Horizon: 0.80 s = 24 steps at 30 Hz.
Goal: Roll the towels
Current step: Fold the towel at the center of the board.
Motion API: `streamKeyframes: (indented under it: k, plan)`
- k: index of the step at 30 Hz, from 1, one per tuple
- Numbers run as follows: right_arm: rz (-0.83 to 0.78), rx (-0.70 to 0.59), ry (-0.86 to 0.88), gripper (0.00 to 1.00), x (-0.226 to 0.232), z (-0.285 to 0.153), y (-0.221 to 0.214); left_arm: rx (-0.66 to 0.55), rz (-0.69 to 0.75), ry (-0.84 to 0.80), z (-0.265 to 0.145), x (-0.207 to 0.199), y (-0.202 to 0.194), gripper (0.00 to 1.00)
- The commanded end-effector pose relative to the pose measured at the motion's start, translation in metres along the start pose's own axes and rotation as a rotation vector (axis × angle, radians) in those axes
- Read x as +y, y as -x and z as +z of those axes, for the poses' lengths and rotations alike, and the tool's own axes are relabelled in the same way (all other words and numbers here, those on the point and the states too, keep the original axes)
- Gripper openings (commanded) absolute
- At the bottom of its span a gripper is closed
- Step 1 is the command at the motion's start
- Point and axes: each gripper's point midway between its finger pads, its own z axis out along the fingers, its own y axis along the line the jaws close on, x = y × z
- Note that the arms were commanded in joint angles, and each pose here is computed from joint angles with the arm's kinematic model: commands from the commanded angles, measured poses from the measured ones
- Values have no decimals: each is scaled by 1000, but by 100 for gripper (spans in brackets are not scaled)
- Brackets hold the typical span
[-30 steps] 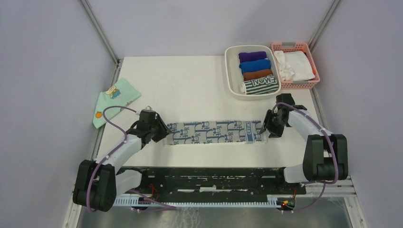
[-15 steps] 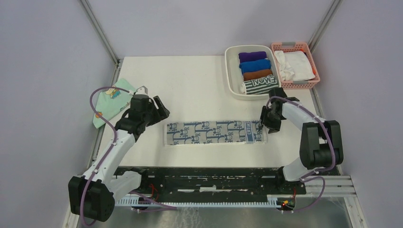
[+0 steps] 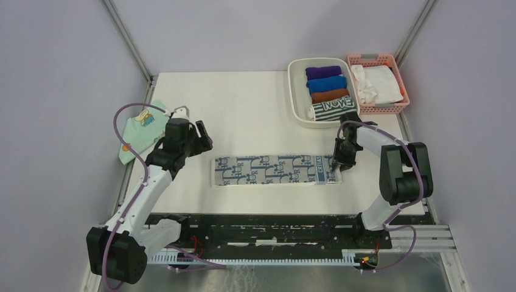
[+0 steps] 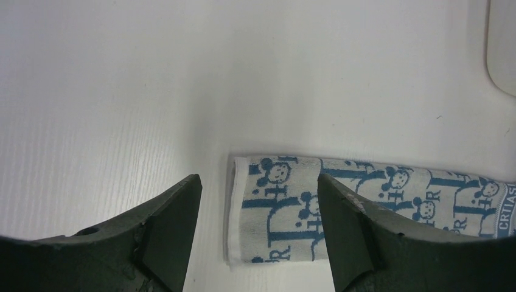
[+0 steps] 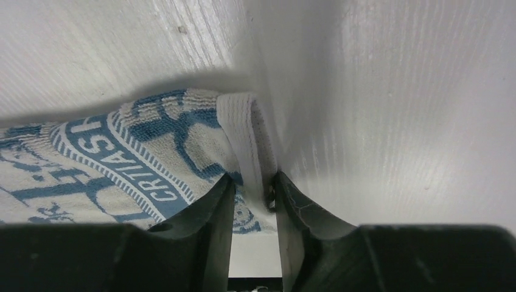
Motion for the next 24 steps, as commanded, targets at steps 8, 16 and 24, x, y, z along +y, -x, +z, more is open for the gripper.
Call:
streamKeyframes:
  k: [8,16,24]
  plan:
    - [-18,36,-89,0,-13,16,-5,-43,40,-32,0,-4,10,77]
    - [79,-200,-409,0,-74,-56,37,52,14,-121,6,-21,-8,77]
    - [59,-324,-245,0,-47,-102,54,231,-101,-278,20,-49,-55,76]
